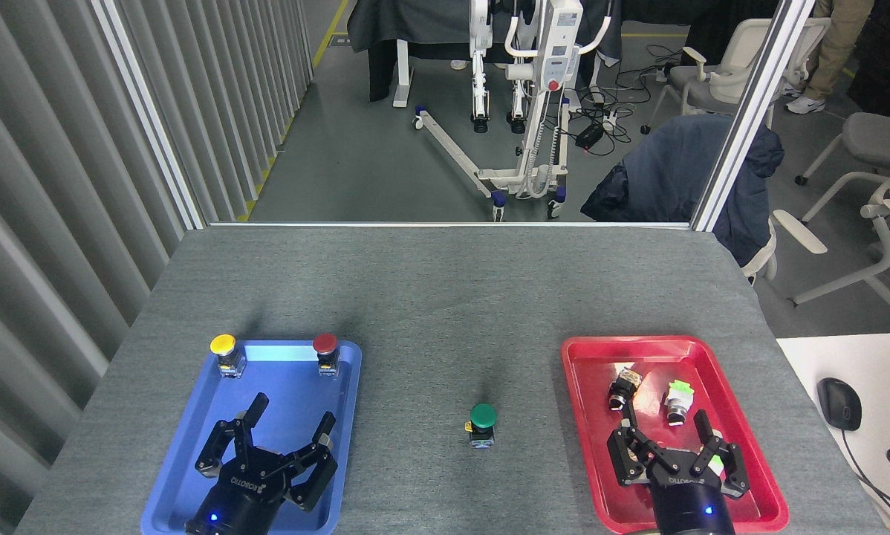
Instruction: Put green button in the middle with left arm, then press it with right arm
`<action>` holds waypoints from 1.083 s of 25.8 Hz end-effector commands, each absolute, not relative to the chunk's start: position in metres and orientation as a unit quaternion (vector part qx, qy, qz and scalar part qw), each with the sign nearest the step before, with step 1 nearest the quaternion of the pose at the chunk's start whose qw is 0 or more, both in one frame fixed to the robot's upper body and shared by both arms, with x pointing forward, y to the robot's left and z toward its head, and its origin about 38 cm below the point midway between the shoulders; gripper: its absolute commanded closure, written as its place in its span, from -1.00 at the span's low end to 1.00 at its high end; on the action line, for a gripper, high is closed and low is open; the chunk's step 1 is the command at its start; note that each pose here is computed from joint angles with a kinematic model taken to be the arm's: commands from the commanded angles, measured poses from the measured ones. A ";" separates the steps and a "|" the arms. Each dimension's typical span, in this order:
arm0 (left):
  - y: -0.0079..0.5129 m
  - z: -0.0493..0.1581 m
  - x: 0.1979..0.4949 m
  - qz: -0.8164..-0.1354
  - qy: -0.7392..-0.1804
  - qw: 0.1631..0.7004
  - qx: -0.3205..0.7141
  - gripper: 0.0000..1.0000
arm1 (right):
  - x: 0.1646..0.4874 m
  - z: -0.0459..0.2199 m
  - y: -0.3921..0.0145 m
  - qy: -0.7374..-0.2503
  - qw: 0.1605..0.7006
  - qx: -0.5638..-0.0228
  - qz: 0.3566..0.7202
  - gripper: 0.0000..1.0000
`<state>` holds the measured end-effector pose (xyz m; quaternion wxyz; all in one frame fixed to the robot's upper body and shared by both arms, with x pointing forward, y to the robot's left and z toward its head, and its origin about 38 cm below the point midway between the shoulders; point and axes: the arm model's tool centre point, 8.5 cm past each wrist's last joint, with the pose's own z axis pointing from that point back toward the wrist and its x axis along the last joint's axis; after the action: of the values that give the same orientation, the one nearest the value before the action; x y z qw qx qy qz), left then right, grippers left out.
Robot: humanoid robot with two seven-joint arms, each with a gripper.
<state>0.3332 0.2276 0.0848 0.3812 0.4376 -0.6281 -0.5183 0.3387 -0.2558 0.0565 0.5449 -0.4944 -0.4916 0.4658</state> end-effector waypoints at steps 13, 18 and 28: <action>0.244 0.084 0.333 -0.504 -0.599 0.405 0.472 -0.96 | 0.339 0.056 -0.255 -0.492 0.545 -0.494 0.465 -0.99; 0.246 0.083 0.332 -0.507 -0.596 0.406 0.472 -0.96 | 0.340 0.057 -0.254 -0.494 0.545 -0.494 0.464 -0.99; 0.246 0.083 0.332 -0.506 -0.596 0.406 0.473 -0.96 | 0.340 0.058 -0.252 -0.495 0.548 -0.494 0.459 -0.99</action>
<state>0.3321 0.2458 0.0830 0.4056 0.4727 -0.5964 -0.5062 0.3403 -0.2524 0.0581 0.5473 -0.4946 -0.4946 0.4594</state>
